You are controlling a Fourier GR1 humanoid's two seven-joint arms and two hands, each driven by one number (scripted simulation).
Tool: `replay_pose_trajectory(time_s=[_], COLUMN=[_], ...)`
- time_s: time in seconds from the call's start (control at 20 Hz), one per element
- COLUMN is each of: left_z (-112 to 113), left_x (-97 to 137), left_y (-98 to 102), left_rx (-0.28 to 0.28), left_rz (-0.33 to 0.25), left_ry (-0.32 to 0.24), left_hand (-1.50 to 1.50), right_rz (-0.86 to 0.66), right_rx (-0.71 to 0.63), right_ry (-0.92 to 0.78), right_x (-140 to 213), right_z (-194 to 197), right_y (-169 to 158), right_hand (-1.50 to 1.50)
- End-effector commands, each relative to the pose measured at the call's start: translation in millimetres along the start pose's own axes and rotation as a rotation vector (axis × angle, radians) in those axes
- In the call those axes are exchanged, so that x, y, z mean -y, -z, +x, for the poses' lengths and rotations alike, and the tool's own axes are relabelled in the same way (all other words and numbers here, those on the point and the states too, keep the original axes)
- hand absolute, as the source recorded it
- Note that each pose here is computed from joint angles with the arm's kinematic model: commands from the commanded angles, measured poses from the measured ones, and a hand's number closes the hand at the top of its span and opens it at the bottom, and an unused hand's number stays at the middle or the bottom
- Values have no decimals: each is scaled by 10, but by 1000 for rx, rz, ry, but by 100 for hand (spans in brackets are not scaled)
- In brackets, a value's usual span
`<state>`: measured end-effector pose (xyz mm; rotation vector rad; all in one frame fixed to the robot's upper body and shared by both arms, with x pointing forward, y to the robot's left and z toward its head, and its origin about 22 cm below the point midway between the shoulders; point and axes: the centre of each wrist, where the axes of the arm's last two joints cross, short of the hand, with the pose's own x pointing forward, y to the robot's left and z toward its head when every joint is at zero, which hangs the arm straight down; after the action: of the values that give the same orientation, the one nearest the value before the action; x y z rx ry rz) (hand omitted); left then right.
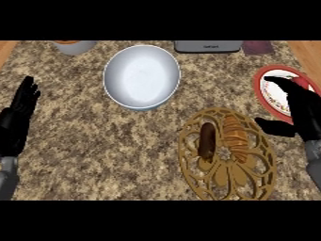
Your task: Pick the sweet potato from the placemat and place it in the bowl
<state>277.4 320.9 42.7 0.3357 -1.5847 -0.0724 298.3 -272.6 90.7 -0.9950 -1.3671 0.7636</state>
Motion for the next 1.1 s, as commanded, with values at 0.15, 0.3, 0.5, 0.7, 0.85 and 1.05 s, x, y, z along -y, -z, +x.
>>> replay_pose_trajectory(time_s=[0.15,0.3,0.5,0.7,0.85,1.05], left_z=[-44,110,183,127,156,197], left_x=[-62,-102,1,90,193,165], left_y=[-65,4,41,-22,-50,44], left_rx=[-51,-37,-21,-17,-12,-4], left_rz=[38,21,14,-10,-20,-14], left_ry=[12,13,6,0,-27,-2], left_hand=[0,0,0,0,0,0], right_rz=[-98,-138,-170,-135,-28,143], right_rx=[-61,-123,-190,-222,-265,-350], right_ry=[-243,-276,-324,-399,-451,-540], right_x=[-347,-345,-213,-168,-212,-526], right_z=[522,910,1445,1929,1972,1896], right_y=[-551,-743,-1006,-777,-642,-364], right_hand=[-150,-150,-150,-150,-150,-150])
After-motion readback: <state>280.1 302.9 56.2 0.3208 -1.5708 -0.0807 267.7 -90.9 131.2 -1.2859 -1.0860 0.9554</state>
